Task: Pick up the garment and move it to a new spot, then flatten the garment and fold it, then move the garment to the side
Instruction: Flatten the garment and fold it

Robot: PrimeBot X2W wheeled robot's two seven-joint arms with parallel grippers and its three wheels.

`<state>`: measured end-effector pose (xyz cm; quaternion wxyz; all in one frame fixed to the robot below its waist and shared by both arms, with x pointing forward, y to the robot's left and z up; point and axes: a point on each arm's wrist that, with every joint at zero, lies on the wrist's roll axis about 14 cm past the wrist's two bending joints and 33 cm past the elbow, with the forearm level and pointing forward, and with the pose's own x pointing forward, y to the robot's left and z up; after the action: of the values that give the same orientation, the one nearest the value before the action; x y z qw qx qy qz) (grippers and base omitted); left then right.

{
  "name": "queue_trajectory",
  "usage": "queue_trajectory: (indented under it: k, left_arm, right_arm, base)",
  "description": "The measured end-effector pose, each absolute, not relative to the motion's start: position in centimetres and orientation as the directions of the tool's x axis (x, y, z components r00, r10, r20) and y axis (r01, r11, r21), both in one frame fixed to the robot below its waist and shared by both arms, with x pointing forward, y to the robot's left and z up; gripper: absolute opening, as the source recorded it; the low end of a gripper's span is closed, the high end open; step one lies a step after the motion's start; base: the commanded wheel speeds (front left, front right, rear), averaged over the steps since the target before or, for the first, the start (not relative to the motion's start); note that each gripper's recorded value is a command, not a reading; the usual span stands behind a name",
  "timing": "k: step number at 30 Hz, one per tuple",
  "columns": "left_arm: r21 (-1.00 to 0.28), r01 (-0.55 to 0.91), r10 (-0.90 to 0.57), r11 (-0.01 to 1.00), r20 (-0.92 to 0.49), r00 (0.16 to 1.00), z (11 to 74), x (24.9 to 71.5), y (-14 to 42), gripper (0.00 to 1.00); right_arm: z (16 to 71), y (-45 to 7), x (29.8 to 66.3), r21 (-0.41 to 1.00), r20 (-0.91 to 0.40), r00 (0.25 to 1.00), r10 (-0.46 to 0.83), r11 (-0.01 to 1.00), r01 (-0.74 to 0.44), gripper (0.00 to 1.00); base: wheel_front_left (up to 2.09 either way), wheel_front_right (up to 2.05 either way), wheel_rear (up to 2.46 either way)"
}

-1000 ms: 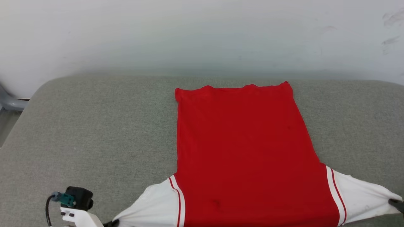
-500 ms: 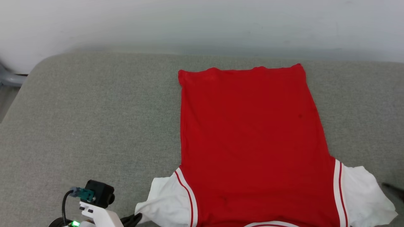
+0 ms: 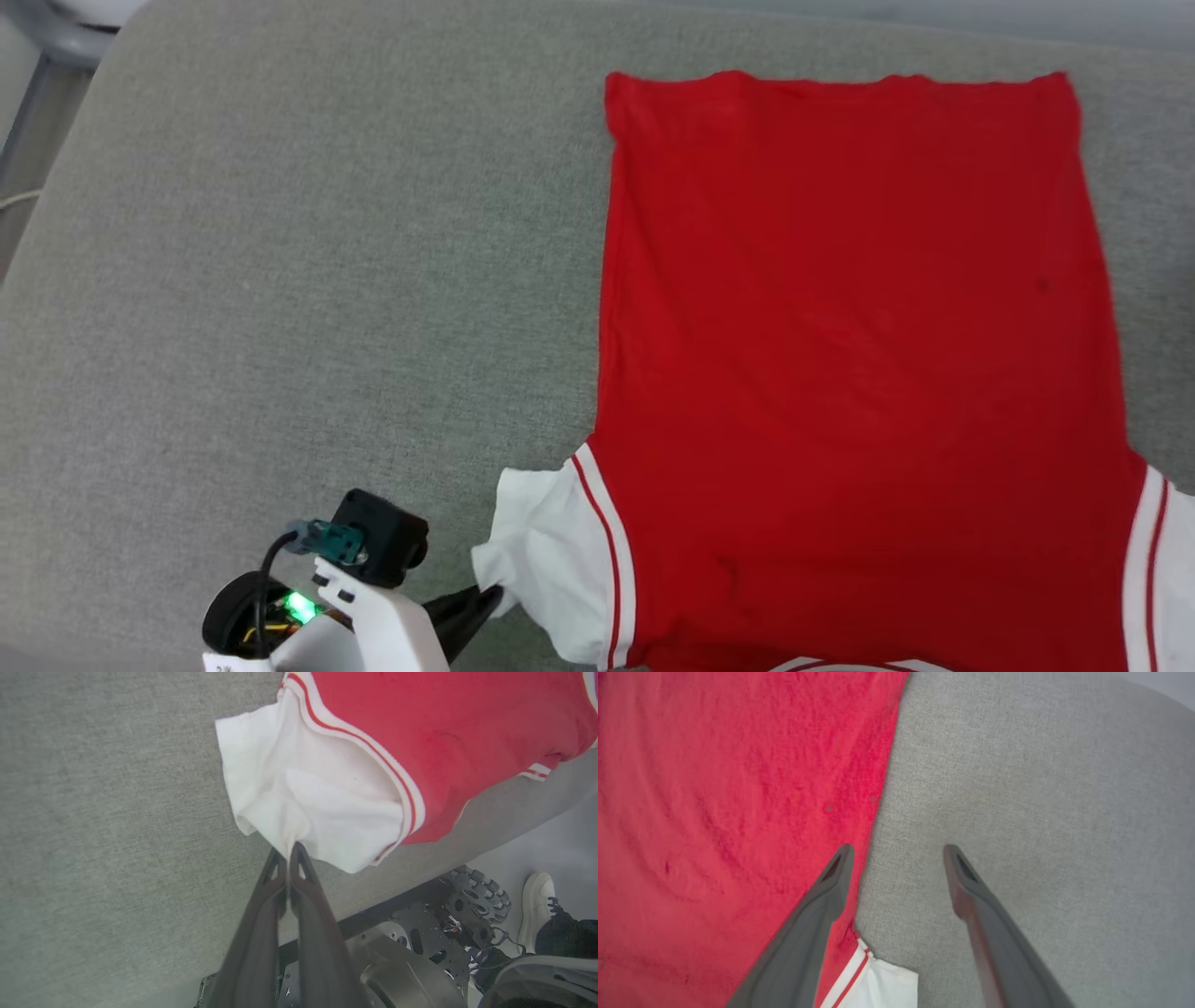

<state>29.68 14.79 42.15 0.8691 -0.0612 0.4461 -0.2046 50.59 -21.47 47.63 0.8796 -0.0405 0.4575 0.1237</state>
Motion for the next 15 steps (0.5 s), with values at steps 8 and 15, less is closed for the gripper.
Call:
queue_trajectory:
  k: [8, 15]
  left_arm:
    - [-0.315, 0.27, -0.413, 0.91, -0.754, 0.511, 40.9, 30.2, 14.3, 0.0]
    - [-0.317, 0.235, -0.394, 0.919, -0.771, 0.5, 39.7, 30.3, 14.5, 0.0]
  right_arm:
    - [45.7, -18.7, 57.4, 0.047, -0.87, 0.463, 0.169, 0.964, -0.263, 1.0]
    - [42.9, -16.6, 61.8, 0.039, -0.898, 0.415, 0.147, 0.966, -0.256, 1.0]
  base:
    - [0.0, 0.0, 0.0]
    - [0.0, 0.0, 0.0]
